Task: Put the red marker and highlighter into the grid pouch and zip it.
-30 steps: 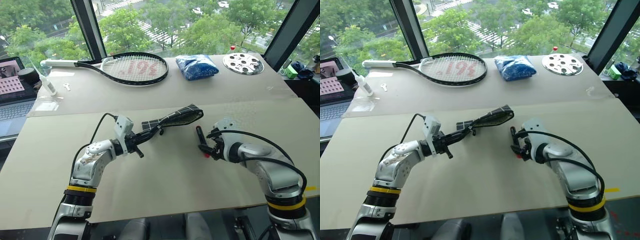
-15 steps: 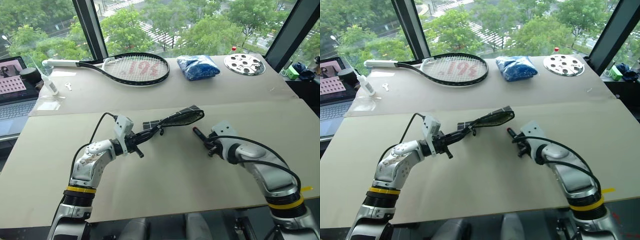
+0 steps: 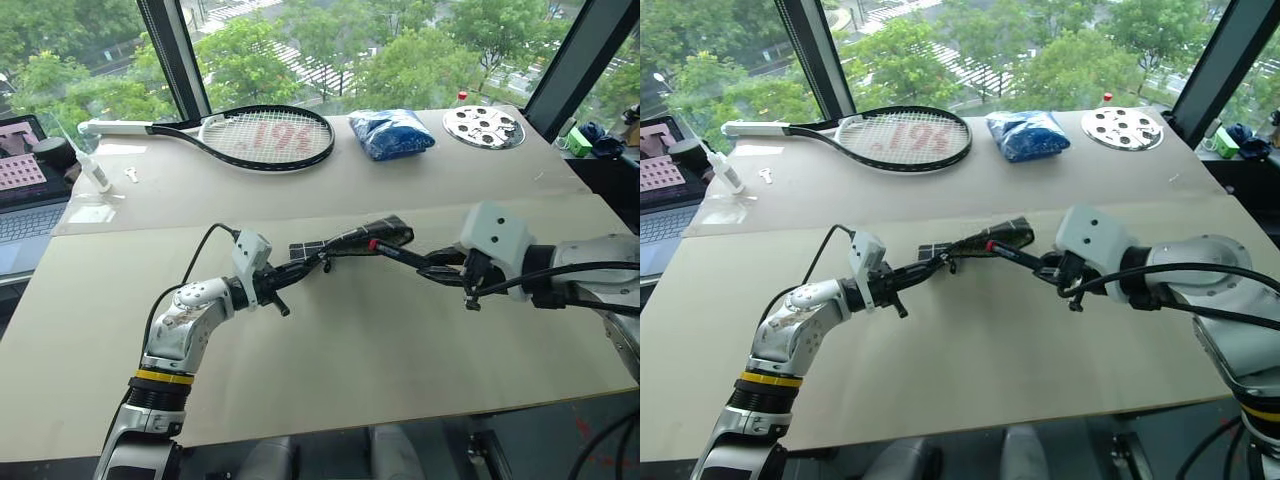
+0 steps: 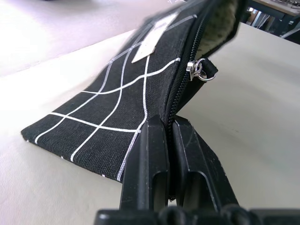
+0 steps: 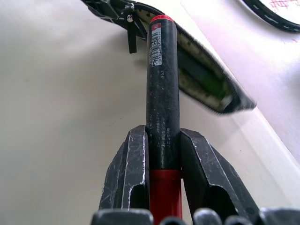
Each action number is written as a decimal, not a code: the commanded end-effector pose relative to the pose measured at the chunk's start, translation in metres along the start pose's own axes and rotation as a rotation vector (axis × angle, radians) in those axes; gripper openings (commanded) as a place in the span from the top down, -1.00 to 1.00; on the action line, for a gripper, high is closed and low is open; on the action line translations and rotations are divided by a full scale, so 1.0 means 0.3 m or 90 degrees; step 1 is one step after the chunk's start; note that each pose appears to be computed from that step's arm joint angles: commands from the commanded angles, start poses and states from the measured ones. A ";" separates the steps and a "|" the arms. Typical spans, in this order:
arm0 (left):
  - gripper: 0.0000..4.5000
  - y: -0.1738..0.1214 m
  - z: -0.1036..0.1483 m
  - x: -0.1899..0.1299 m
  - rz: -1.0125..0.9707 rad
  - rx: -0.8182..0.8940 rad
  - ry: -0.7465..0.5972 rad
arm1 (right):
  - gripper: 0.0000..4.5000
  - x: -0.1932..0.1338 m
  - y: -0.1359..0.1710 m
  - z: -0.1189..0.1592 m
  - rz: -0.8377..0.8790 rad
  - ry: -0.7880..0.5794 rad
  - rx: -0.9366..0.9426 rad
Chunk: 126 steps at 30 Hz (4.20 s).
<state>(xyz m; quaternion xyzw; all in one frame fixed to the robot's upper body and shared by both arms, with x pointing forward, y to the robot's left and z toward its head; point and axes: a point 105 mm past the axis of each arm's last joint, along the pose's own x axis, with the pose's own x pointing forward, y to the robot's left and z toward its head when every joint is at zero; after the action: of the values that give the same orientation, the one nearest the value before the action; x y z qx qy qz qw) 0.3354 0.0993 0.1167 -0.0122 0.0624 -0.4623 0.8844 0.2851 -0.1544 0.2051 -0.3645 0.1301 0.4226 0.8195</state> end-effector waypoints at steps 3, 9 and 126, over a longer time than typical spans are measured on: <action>1.00 -0.006 0.028 0.000 -0.005 0.019 -0.016 | 0.75 0.008 -0.047 0.020 -0.045 0.013 -0.061; 1.00 -0.006 0.029 -0.006 -0.004 0.022 -0.014 | 0.75 0.030 -0.103 -0.025 -0.092 0.076 -0.123; 1.00 -0.008 0.041 -0.002 -0.023 0.016 -0.004 | 0.34 0.053 -0.166 -0.330 -0.200 0.003 0.300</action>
<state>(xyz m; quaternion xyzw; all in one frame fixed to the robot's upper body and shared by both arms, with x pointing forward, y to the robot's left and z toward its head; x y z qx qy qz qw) 0.3337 0.0974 0.1183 -0.0094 0.0764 -0.4765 0.8758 0.3458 -0.2396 0.1356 -0.1863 0.1980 0.2303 0.9344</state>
